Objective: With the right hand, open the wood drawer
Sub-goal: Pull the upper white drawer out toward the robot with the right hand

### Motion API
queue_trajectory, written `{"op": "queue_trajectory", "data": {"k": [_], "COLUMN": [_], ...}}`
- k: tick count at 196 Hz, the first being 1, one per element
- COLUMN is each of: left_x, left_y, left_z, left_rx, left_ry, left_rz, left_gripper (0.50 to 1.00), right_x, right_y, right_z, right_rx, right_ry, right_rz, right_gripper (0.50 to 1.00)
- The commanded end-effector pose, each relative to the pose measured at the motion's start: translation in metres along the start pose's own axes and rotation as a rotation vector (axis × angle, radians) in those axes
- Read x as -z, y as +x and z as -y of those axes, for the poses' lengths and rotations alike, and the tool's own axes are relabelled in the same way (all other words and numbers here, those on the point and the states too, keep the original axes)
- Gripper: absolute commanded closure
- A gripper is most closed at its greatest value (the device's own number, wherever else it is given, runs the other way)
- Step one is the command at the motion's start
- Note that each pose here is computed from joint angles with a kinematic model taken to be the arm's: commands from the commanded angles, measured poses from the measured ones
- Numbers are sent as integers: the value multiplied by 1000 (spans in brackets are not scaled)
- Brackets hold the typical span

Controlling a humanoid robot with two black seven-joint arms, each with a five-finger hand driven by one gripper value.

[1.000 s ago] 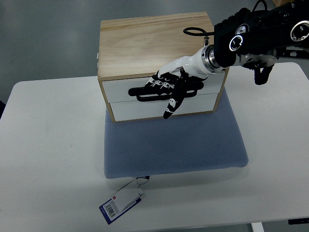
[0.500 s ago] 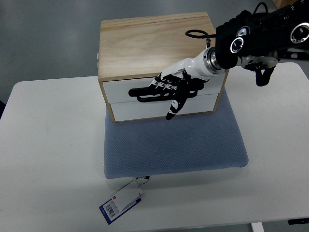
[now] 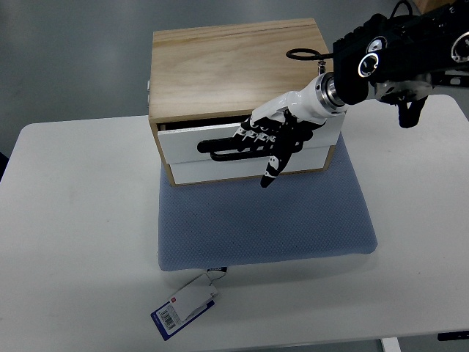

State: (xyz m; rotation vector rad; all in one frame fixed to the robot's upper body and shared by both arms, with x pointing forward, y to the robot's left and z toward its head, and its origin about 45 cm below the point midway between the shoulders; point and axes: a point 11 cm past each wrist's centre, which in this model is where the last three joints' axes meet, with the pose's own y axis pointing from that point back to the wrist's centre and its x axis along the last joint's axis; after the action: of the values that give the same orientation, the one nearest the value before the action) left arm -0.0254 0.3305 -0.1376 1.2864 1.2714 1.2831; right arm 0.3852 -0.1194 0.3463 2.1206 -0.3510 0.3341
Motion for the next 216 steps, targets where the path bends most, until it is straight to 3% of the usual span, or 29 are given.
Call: {"op": "queue_trajectory", "data": {"k": [1,116,216], "left_x": [0,0,0], "left_y": [0,0,0], "left_z": [0,0,0], "left_rx": [0,0,0], "left_ry": [0,0,0], "left_rz": [0,0,0], "left_gripper": [500,500,500], "right_x": [0,5,11], "right_y": [-3,-30,-29], "right_z": [0,-3,-10], "right_rx": [16,176,199], "right_ry": [0,4,10], "right_rz": [0,-6,-19], "right_gripper": [581,579,579]}}
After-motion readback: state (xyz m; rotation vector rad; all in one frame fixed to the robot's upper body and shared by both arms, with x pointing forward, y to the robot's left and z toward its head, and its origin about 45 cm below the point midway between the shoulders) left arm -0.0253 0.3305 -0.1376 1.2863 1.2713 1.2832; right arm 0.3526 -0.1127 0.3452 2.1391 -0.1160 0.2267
